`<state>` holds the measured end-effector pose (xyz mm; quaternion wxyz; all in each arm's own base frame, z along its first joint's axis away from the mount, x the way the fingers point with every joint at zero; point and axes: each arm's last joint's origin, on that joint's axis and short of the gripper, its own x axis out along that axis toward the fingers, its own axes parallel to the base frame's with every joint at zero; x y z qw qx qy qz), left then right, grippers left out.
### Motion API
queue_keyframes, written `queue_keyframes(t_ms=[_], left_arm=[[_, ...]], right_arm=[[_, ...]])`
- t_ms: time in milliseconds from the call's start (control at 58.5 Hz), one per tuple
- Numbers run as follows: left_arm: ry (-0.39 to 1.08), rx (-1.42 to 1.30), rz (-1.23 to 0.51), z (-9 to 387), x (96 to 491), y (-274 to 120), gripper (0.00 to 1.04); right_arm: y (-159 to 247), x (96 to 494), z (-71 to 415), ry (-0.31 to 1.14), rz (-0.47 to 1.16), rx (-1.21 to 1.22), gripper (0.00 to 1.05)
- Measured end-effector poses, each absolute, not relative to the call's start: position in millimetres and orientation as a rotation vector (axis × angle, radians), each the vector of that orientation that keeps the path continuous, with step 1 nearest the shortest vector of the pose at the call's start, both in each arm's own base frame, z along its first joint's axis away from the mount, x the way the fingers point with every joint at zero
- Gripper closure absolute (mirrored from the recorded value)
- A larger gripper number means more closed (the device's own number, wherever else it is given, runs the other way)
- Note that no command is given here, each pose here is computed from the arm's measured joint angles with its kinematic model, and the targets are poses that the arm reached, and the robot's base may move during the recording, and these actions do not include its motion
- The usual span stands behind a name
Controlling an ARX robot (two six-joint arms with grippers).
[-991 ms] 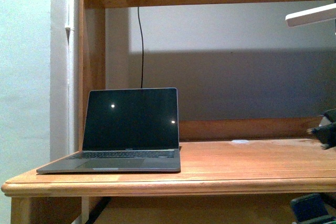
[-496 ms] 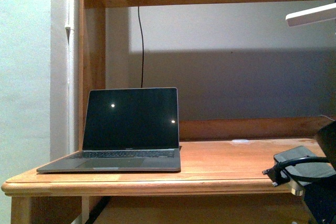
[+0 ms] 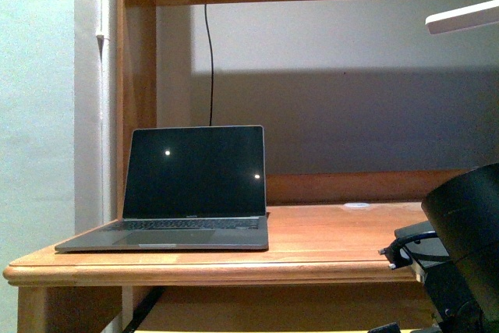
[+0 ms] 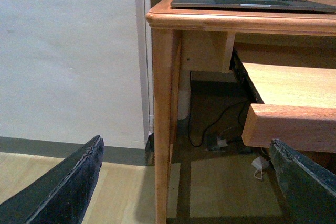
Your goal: Place mouse
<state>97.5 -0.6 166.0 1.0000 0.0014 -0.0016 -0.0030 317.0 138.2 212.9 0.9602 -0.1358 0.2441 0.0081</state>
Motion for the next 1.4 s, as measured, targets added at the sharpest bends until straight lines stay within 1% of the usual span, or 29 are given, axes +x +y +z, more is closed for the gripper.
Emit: queue_keyframes(t_ms=[103,325,359,444,615,752,803,906,974,1094,1214,1402], left_arm=[[-0.003,0.003,-0.006,166.0,97.5,-0.6,0.08],[-0.003,0.003,-0.006,166.0,97.5,-0.6,0.08],[-0.003,0.003,-0.006,166.0,97.5,-0.6,0.08],[-0.003,0.003,-0.006,166.0,97.5,-0.6,0.08],[-0.003,0.003,-0.006,166.0,97.5,-0.6,0.08],[-0.003,0.003,-0.006,166.0,97.5,-0.6,0.08],[-0.003,0.003,-0.006,166.0,97.5,-0.6,0.08],[-0.003,0.003,-0.006,166.0,97.5,-0.6,0.08],[-0.003,0.003,-0.006,166.0,97.5,-0.6,0.08],[-0.003,0.003,-0.006,166.0,97.5,-0.6,0.08],[-0.003,0.003,-0.006,166.0,97.5,-0.6,0.08],[-0.003,0.003,-0.006,166.0,97.5,-0.6,0.08]], right_arm=[[135.1,322.0,214.2,0.508,-0.005,-0.252,0.09],[129.9,324.9,213.7,0.528,-0.016,-0.221,0.4],[129.2,324.6,214.8,0.527,-0.017,-0.218,0.43],[126.2,322.6,218.7,0.531,-0.022,-0.205,0.46],[116.5,313.1,241.3,0.496,-0.037,-0.177,0.47],[114.3,304.0,280.1,0.412,-0.029,-0.14,0.47],[118.2,303.5,302.8,0.36,-0.017,-0.119,0.47],[128.2,307.4,326.5,0.306,0.002,-0.101,0.47],[140.7,318.8,340.5,0.283,0.019,-0.09,0.47],[161.3,344.6,348.3,0.28,0.033,-0.087,0.47],[182.7,374.8,348.8,0.269,0.021,-0.102,0.47],[203.8,410.1,344.0,0.249,-0.009,-0.124,0.47]])
